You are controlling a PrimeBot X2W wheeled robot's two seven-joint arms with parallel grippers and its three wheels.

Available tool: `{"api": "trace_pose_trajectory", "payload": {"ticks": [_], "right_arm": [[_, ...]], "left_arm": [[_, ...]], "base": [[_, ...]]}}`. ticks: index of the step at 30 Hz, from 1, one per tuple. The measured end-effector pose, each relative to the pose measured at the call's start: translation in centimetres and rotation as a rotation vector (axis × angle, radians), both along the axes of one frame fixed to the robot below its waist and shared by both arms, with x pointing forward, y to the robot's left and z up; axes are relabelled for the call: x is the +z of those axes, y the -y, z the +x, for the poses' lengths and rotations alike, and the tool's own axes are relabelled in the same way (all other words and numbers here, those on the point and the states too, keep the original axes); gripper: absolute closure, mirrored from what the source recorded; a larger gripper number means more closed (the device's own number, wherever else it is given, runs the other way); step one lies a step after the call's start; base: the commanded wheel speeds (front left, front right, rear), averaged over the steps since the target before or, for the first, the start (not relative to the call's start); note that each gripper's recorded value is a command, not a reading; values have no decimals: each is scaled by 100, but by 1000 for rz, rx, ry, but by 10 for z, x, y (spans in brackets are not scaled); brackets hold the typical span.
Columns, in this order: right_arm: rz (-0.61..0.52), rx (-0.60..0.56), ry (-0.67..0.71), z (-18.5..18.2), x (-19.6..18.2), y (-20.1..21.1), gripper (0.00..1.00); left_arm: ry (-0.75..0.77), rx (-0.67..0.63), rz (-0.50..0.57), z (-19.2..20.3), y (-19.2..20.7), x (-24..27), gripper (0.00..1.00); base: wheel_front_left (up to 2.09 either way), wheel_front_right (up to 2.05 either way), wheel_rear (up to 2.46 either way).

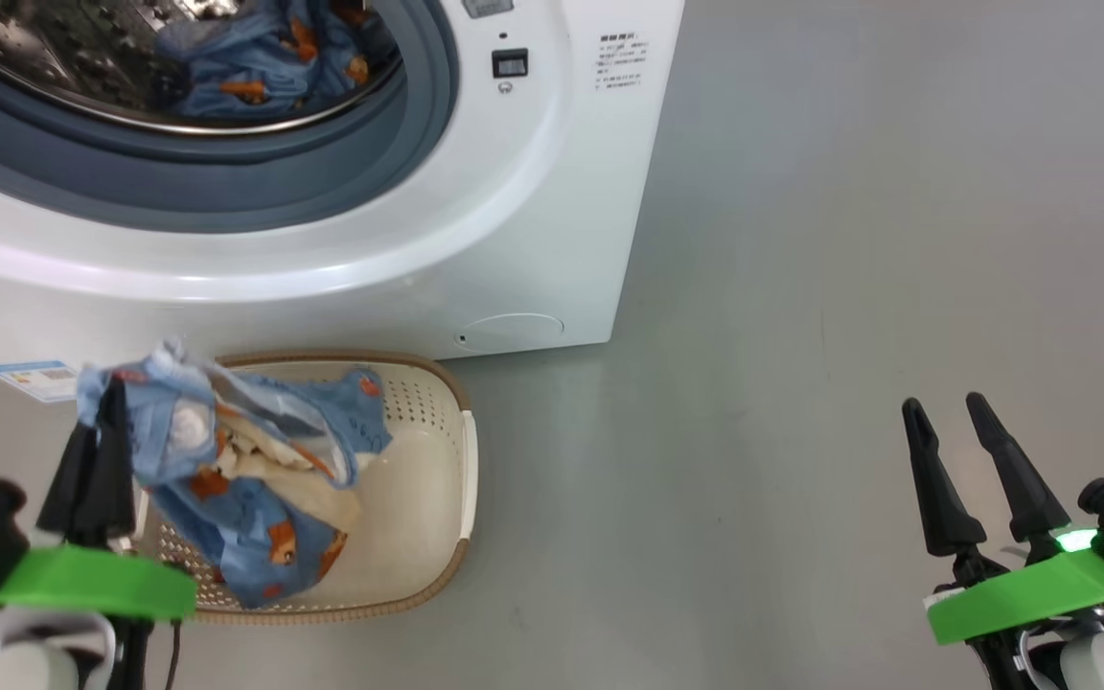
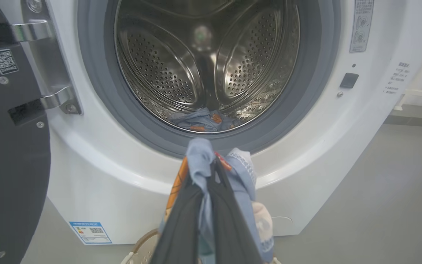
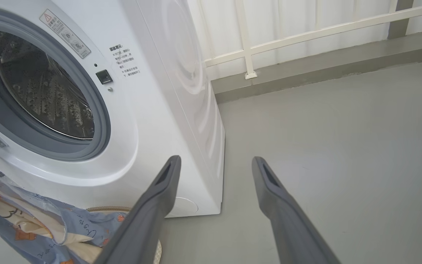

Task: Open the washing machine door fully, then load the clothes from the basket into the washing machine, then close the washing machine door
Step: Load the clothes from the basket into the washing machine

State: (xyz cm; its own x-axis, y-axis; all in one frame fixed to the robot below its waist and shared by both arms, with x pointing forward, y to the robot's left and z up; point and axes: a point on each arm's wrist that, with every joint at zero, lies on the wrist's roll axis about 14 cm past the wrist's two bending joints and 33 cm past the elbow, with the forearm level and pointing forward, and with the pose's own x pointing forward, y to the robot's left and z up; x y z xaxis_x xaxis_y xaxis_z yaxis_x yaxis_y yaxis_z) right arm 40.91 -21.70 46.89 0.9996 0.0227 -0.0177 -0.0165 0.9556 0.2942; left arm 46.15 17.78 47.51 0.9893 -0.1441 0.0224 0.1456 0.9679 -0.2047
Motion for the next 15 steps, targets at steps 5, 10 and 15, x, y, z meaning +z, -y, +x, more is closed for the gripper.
{"api": "trace_pose_trajectory", "payload": {"ticks": [5, 10, 15], "right_arm": [[-2, -16, 0, -6, 1, 5, 0], [-5, -35, -7, -12, 0, 11, 0], [-5, -44, -10, -13, -1, 14, 0]], "left_arm": [[-6, 45, 0, -22, -9, -2, 100], [-19, 85, -25, -37, -11, -6, 100], [-30, 95, -49, -40, -7, -10, 100]], "base": [[0, 0, 0], [0, 0, 0], [0, 0, 0]]}}
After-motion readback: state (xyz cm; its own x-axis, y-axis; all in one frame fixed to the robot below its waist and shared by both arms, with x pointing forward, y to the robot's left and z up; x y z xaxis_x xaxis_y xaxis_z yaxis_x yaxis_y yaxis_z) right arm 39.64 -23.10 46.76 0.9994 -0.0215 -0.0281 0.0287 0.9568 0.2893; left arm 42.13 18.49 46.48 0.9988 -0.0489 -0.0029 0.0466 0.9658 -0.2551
